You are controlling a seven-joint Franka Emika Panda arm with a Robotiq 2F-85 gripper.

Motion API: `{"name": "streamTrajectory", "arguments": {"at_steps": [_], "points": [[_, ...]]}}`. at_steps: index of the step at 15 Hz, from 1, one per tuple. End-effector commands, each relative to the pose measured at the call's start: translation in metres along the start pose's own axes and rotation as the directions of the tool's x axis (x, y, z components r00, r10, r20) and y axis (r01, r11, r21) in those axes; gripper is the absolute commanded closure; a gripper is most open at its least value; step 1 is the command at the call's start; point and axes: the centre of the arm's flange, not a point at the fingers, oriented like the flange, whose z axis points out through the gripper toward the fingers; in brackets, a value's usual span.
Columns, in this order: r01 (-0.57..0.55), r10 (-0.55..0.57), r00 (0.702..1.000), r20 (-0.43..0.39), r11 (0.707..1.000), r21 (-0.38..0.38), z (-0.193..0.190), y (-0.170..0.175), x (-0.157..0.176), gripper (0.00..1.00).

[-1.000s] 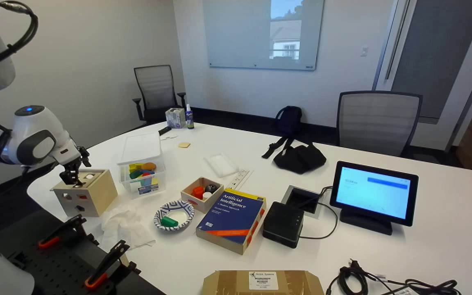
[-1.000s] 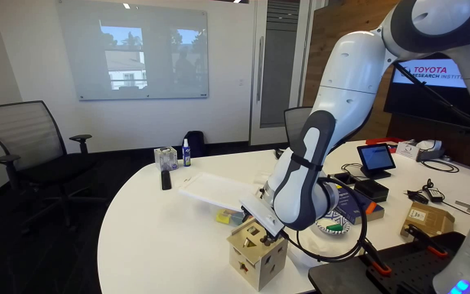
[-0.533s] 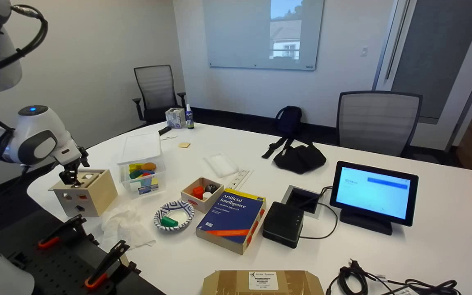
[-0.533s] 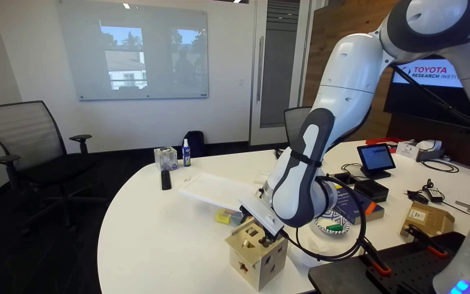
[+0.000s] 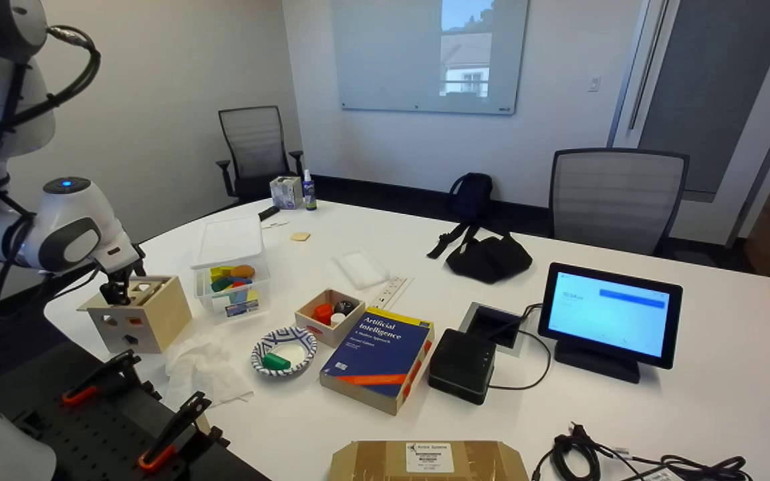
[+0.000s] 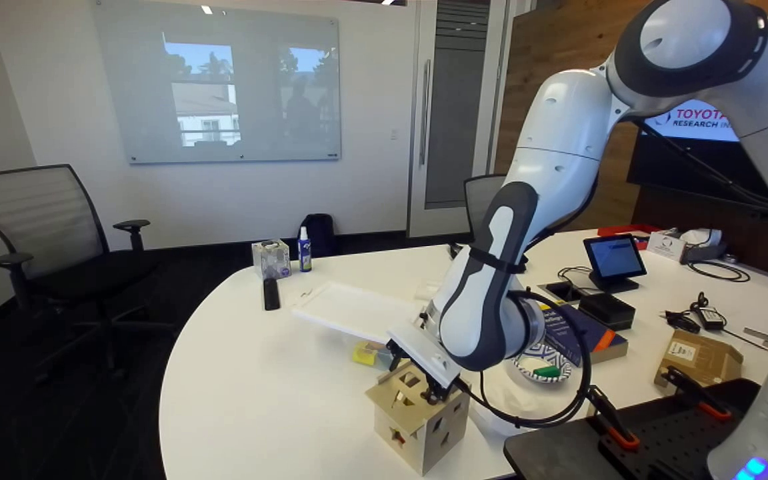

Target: Slightly slide the wooden lid off the wooden box

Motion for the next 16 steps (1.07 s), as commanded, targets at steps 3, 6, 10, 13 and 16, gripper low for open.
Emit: {"name": "streamTrajectory", "arguments": {"at_steps": [3, 6, 10, 13, 16], "points": [[0.029, -0.028, 0.999, 0.030, 0.999, -0.020, 0.014, -0.009, -0.009, 0.00], [0.044, -0.043, 0.998, 0.038, 0.999, -0.020, 0.017, -0.012, -0.012, 0.00], [0.079, -0.079, 0.996, 0.035, 0.997, -0.005, 0.020, -0.014, -0.020, 0.00], [0.108, -0.108, 0.994, 0.032, 0.994, 0.004, 0.019, -0.013, -0.026, 0.00], [0.133, -0.133, 0.991, 0.028, 0.991, 0.017, 0.015, -0.012, -0.034, 0.00]]}}
